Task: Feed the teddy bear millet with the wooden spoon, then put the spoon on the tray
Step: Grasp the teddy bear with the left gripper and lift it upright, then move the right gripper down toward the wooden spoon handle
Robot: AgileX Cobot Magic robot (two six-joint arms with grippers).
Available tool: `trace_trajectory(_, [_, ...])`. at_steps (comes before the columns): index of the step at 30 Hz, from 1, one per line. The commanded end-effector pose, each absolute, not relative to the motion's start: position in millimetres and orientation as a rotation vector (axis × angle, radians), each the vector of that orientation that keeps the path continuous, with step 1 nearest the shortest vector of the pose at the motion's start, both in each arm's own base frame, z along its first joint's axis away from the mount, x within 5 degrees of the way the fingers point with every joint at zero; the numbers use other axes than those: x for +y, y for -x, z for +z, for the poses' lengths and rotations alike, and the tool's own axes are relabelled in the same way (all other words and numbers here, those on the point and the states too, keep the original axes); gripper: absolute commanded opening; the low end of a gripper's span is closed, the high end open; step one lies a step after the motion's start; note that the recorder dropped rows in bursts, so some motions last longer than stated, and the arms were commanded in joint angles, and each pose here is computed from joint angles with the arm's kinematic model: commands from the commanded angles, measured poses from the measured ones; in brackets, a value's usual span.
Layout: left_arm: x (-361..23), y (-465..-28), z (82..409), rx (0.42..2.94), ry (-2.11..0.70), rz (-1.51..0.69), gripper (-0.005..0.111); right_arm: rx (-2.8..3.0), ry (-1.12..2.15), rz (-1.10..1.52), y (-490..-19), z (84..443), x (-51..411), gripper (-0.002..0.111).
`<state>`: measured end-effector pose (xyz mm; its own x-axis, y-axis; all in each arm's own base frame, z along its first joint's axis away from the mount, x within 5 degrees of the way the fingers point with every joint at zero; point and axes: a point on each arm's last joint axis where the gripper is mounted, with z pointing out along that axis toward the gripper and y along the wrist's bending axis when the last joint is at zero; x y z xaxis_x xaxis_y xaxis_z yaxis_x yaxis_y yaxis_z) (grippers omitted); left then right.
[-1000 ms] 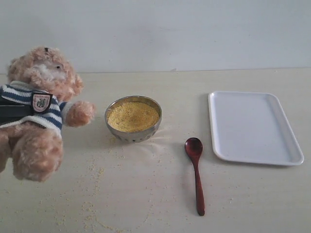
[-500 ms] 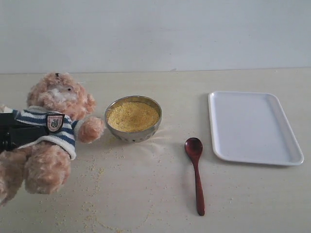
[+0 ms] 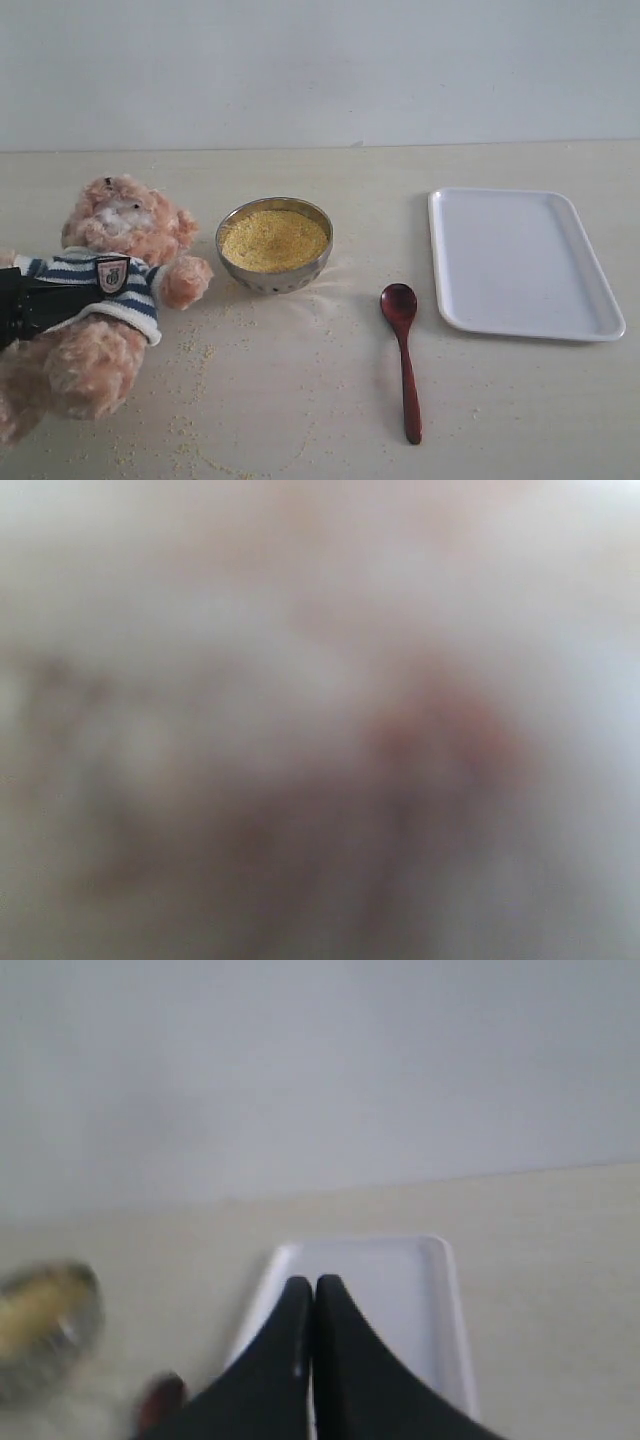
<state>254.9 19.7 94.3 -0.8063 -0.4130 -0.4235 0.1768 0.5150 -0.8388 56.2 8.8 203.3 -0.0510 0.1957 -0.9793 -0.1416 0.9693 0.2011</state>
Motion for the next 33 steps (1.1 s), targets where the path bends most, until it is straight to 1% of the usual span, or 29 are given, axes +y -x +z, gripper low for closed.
trace_trajectory(1, [18.9, -257.2, 112.0, 2.068, 0.036, -1.225, 0.005, 1.34, -0.359, 0.582, -54.5, 224.1, 2.9, 0.0])
trace_trajectory(4, [19.4, -258.3, 127.7, 2.029, -0.021, -1.18, 0.005, 1.237, -0.42, 0.615, -53.0, 231.2, -2.0, 0.0])
trace_trajectory(7, [19.5, -257.6, 150.9, 2.005, 0.011, -1.172, 0.005, 1.131, -0.437, 0.609, -50.3, 239.0, -6.5, 0.0])
trace_trajectory(9, [25.6, -257.6, 157.0, 2.091, 0.121, -1.054, 0.005, 1.088, -0.457, 0.633, -49.1, 241.8, -8.0, 0.0])
trace_trajectory(10, [30.2, -255.7, 163.7, 2.131, 0.202, -0.961, 0.005, 1.083, -0.464, 0.645, -49.0, 242.0, -8.0, 0.0])
trace_trajectory(12, [33.3, -249.4, 177.1, 2.136, 0.267, -0.86, 0.005, 1.087, -0.462, 0.646, -49.1, 241.8, -7.7, 0.0])
trace_trajectory(13, [32.2, -245.8, 186.2, 2.111, 0.249, -0.839, 0.005, 1.098, -0.458, 0.645, -49.5, 241.1, -7.2, 0.0])
trace_trajectory(16, [27.1, -238.9, 206.4, 2.04, 0.182, -0.837, 0.005, 1.133, -0.451, 0.644, -50.5, 238.7, -5.7, 0.0])
trace_trajectory(19, [24.6, -236.9, 212.5, 2.012, 0.139, -0.845, 0.005, 1.12, -0.412, 0.58, -49.7, 240.5, -6.7, 0.0])
trace_trajectory(22, [16.7, -235.3, 216.9, 1.946, 0.014, -0.94, 0.005, 1.021, -0.483, 0.667, -47.0, 246.1, -10.4, 0.0])
trace_trajectory(23, [14.7, -234.7, 218.0, 1.928, -0.002, -0.979, 0.005, 0.989, -0.478, 0.688, -45.2, 251.4, -10.2, 0.0])
trace_trajectory(24, [13.1, -234.3, 218.8, 1.913, -0.016, -1.008, 0.005, 0.948, -0.423, 0.688, -40.9, 264.6, -8.3, 0.0])
trace_trajectory(27, [13.1, -234.4, 218.3, 1.914, -0.015, -1.012, 0.005, 0.905, -0.153, 0.589, -32.2, 316.2, 5.3, 0.0])
trace_trajectory(29, [14.5, -235.1, 216.8, 1.928, -0.002, -0.989, 0.005, 1.017, 0.026, 0.456, -48.2, 343.5, 17.3, 0.0])
trace_trajectory(30, [14.7, -235.2, 216.6, 1.93, -0.001, -0.986, 0.005, 1.102, 0.07, 0.407, -61.5, 349.5, 20.9, 0.0])
trace_trajectory(31, [14.7, -235.2, 216.6, 1.93, -0.001, -0.986, 0.005, 1.229, 0.08, 0.354, -82.2, 353.1, 22.6, 0.0])
trace_trajectory(33, [14.7, -235.2, 216.6, 1.93, -0.001, -0.986, 0.005, 1.509, 0.047, 0.21, -124.9, 347.0, 19.4, 0.0])
